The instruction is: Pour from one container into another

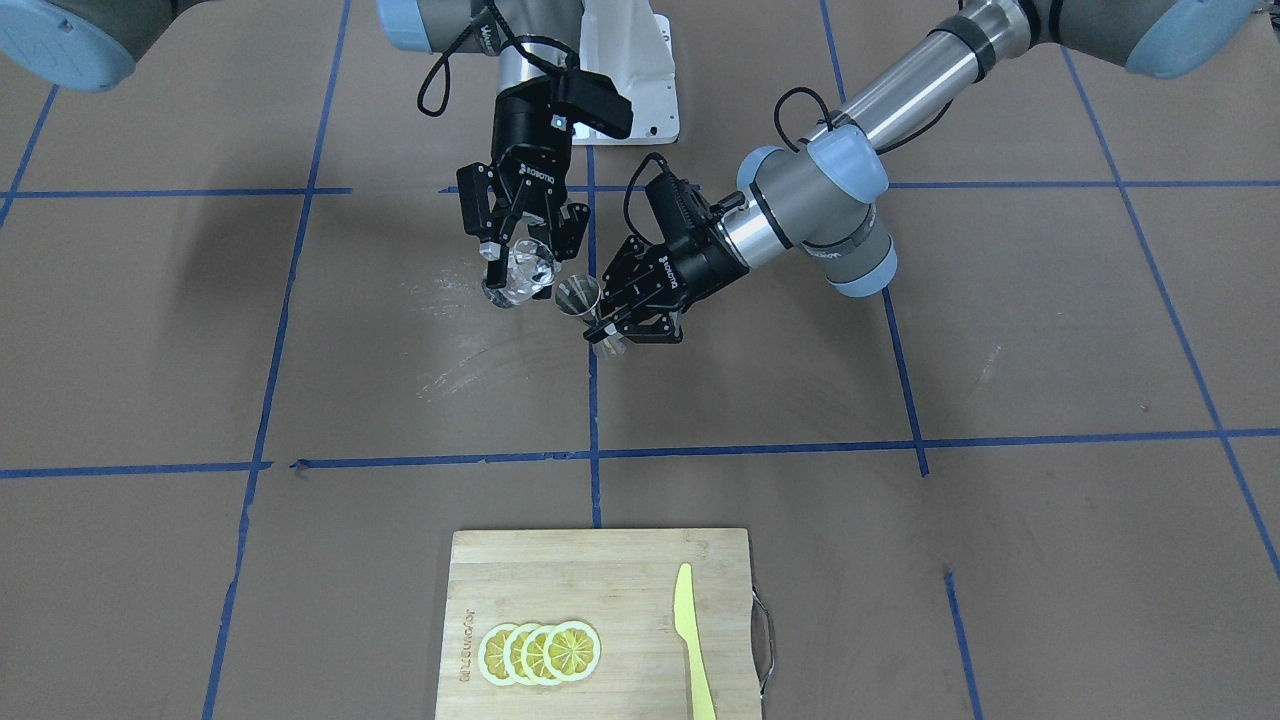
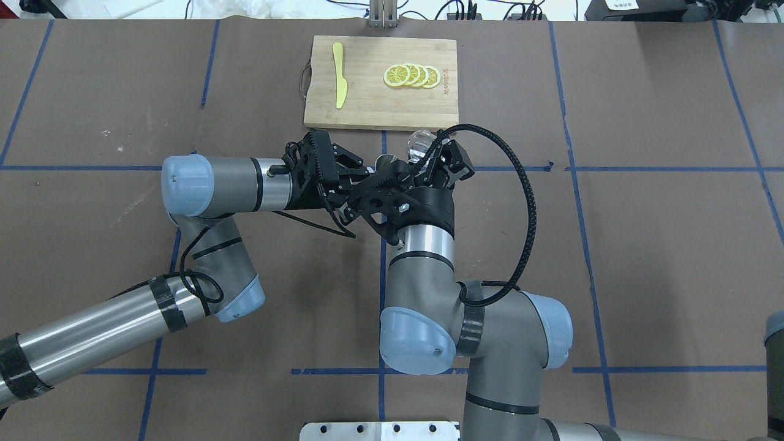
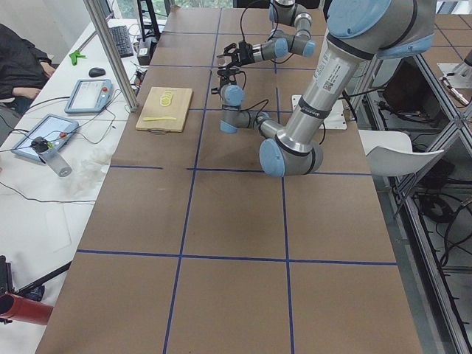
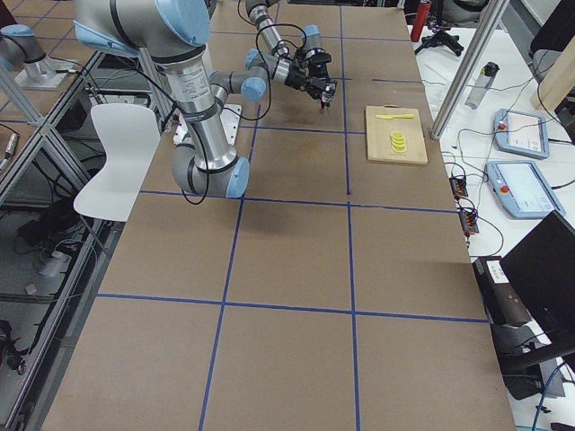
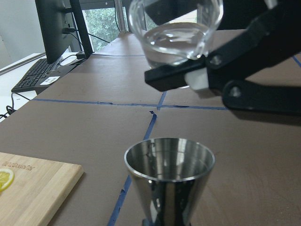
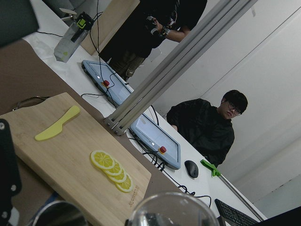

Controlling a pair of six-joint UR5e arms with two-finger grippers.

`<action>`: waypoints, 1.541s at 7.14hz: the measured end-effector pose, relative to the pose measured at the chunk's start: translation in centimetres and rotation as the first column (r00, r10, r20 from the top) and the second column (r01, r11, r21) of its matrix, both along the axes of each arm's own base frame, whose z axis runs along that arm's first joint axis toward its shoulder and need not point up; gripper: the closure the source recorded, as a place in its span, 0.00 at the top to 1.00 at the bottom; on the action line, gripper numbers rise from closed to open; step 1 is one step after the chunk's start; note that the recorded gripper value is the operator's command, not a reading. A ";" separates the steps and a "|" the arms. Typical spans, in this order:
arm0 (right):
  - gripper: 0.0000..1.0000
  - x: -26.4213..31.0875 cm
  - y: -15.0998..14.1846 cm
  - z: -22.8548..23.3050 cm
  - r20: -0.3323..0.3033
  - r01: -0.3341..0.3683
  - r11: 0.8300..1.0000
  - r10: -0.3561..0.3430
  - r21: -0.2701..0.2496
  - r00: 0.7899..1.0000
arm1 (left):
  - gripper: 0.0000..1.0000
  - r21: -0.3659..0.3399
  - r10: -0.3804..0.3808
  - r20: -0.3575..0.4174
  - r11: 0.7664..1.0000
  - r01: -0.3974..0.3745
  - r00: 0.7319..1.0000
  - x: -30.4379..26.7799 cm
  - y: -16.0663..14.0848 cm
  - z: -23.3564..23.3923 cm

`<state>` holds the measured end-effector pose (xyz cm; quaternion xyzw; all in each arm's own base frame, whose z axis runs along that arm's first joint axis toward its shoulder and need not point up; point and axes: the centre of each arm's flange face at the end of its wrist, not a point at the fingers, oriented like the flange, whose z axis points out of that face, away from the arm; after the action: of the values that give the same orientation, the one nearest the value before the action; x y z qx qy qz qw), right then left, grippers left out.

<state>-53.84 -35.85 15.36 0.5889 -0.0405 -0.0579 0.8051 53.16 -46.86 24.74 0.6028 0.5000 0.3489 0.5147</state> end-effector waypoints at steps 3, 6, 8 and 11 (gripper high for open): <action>0.00 -0.3 -0.1 -0.4 -0.075 0.011 1.000 -0.010 0.003 0.997 | 0.00 0.000 0.000 0.000 1.000 0.000 1.000 0.0 0.0 0.0; 0.00 -0.6 -0.3 -0.4 -0.139 0.011 1.000 -0.009 0.012 0.990 | 0.00 0.000 0.000 0.000 1.000 0.000 1.000 0.0 0.0 0.0; 0.00 -0.9 -0.4 -0.5 -0.170 0.010 1.000 -0.008 0.016 0.985 | 0.00 0.001 0.000 -0.001 1.000 0.000 1.000 0.0 0.0 0.0; 0.00 -1.2 -0.5 -1.4 -0.226 0.015 1.000 -0.010 0.023 0.974 | 0.00 0.001 0.000 -0.001 1.000 0.000 1.000 -0.1 0.0 0.0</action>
<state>-54.99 -36.33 14.00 0.5882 0.0484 -0.1302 0.7967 53.11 -46.83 24.74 0.6033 0.5003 0.3488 0.5139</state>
